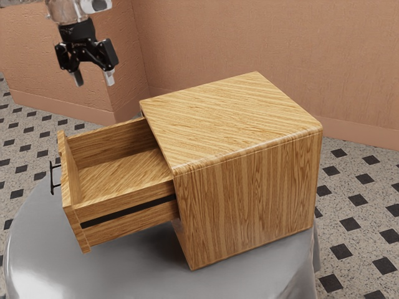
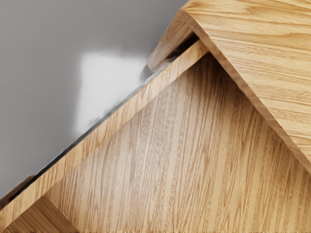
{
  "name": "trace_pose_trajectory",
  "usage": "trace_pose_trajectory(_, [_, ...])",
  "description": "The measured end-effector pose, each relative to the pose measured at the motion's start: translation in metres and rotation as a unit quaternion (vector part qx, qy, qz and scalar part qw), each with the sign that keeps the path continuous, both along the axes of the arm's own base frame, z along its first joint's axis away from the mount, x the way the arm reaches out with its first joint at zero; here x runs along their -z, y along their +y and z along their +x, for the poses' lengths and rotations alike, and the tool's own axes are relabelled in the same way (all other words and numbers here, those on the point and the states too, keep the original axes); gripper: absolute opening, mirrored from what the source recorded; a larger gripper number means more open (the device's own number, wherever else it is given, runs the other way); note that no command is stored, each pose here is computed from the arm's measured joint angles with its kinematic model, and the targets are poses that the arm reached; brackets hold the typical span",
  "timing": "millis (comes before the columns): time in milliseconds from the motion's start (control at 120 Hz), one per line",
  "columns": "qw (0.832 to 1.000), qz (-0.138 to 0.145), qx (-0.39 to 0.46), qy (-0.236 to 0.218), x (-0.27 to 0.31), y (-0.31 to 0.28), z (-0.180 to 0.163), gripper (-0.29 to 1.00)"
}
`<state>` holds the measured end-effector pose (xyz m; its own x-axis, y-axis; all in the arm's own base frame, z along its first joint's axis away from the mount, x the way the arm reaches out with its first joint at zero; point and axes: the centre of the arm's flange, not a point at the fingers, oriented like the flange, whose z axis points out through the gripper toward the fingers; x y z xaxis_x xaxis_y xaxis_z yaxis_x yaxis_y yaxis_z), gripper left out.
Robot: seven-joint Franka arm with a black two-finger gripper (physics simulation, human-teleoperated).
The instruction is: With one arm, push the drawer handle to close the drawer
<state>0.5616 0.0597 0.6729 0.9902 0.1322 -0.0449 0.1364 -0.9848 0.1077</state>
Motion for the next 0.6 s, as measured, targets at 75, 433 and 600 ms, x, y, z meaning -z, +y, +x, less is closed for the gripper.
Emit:
trace_pose_trajectory(75, [1.0, 0.003, -0.001, 0.012, 0.012, -0.002, -0.001, 0.7])
trace_pose_trajectory(433, [0.997, 0.039, 0.067, 0.013, 0.119, 0.122, -0.197, 0.57])
trace_pose_trajectory(600, [0.982, 0.062, 0.18, -0.004, 0.149, 0.109, -0.198, 0.34])
